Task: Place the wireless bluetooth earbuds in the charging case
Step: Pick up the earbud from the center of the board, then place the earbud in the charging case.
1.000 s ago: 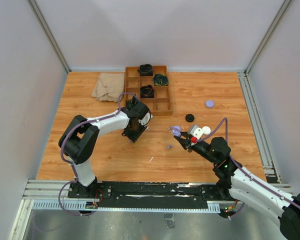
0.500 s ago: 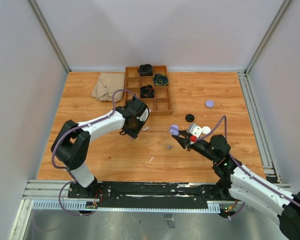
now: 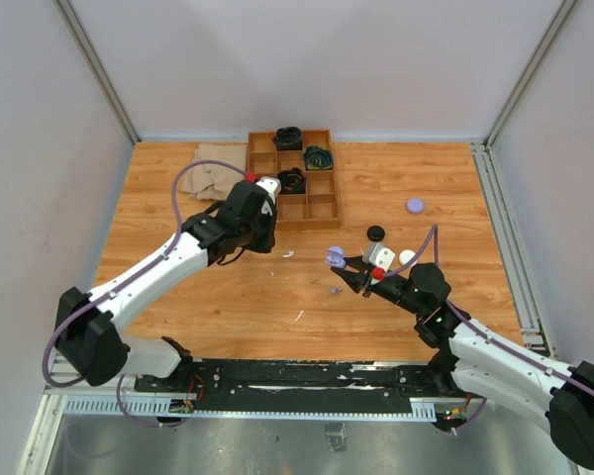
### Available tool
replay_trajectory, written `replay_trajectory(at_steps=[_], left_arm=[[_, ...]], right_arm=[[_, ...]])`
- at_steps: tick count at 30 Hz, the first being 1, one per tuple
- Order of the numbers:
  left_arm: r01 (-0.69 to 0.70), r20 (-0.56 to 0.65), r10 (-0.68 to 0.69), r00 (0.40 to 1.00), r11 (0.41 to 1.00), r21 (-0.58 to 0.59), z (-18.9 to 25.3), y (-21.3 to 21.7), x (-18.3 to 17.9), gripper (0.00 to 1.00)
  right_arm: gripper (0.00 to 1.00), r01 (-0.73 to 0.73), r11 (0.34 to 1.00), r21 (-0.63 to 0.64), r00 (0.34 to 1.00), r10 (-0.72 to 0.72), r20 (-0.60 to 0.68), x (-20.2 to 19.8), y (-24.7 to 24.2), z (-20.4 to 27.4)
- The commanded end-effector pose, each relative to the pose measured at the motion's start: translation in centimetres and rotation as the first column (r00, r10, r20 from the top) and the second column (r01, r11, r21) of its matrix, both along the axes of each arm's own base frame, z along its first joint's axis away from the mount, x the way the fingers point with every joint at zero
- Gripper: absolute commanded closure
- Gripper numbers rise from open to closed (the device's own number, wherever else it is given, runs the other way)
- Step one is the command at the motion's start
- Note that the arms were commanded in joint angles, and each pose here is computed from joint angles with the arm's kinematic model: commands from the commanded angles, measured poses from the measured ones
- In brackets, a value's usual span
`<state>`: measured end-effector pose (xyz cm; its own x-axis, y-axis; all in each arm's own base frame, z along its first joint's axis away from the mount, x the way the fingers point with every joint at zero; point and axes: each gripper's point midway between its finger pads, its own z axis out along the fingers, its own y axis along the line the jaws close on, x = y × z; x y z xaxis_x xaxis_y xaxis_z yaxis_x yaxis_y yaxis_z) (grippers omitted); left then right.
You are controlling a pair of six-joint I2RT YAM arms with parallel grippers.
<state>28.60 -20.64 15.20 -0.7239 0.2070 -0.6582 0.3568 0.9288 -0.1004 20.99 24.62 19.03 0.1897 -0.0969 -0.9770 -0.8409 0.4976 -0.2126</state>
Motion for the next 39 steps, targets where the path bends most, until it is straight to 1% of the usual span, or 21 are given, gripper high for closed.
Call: replay_trajectory(at_steps=[1, 4, 8, 13, 19, 25, 30, 33, 39], left_arm=[[-0.034, 0.125, 0.059, 0.99, 0.981, -0.192, 5.4, -1.5, 0.4, 0.76], [-0.019, 0.17, 0.069, 0.983, 0.96, -0.281, 7.9, -2.1, -0.1, 0.76], [0.011, 0.221, 0.076, 0.972, 0.93, -0.367, 10.6, -2.7, -0.8, 0.77], [0.077, 0.289, 0.071, 0.955, 0.878, -0.472, 13.7, -3.9, -1.6, 0.77], [0.144, 0.323, 0.056, 0.945, 0.814, -0.563, 16.0, -5.5, -2.8, 0.77], [0.212, 0.358, 0.032, 0.933, 0.755, -0.62, 17.5, -7.2, -4.3, 0.77], [0.255, 0.384, 0.013, 0.923, 0.726, -0.638, 18.4, -8.3, -5.0, 0.77], [0.277, 0.395, 0.0, 0.919, 0.713, -0.644, 18.7, -9.0, -5.4, 0.77], [0.3, 0.397, -0.029, 0.918, 0.707, -0.64, 17.9, -10.4, -6.2, 0.78]], right_arm=[[0.89, -0.057, 0.993, 0.106, 0.994, 0.046, 0.1, -0.3, 1.4, 4.8], [0.89, -0.068, 0.99, 0.125, 0.992, 0.054, 0.116, -0.3, 1.8, 5.7], [0.89, -0.077, 0.987, 0.141, 0.99, 0.059, 0.129, -0.1, 2.3, 6.5], [0.89, -0.088, 0.983, 0.163, 0.988, 0.066, 0.139, -0.1, 3.0, 7.4], [0.9, -0.08, 0.979, 0.186, 0.987, 0.052, 0.152, 0.3, 3.4, 8.4], [0.9, -0.077, 0.975, 0.208, 0.989, 0.048, 0.141, 0.6, 3.8, 8.6], [0.9, -0.086, 0.969, 0.233, 0.989, 0.054, 0.139, 0.6, 4.1, 9.1], [0.9, -0.089, 0.967, 0.24, 0.989, 0.057, 0.138, 0.6, 4.2, 9.2], [0.9, -0.097, 0.959, 0.265, 0.989, 0.063, 0.135, 0.5, 4.2, 9.7]])
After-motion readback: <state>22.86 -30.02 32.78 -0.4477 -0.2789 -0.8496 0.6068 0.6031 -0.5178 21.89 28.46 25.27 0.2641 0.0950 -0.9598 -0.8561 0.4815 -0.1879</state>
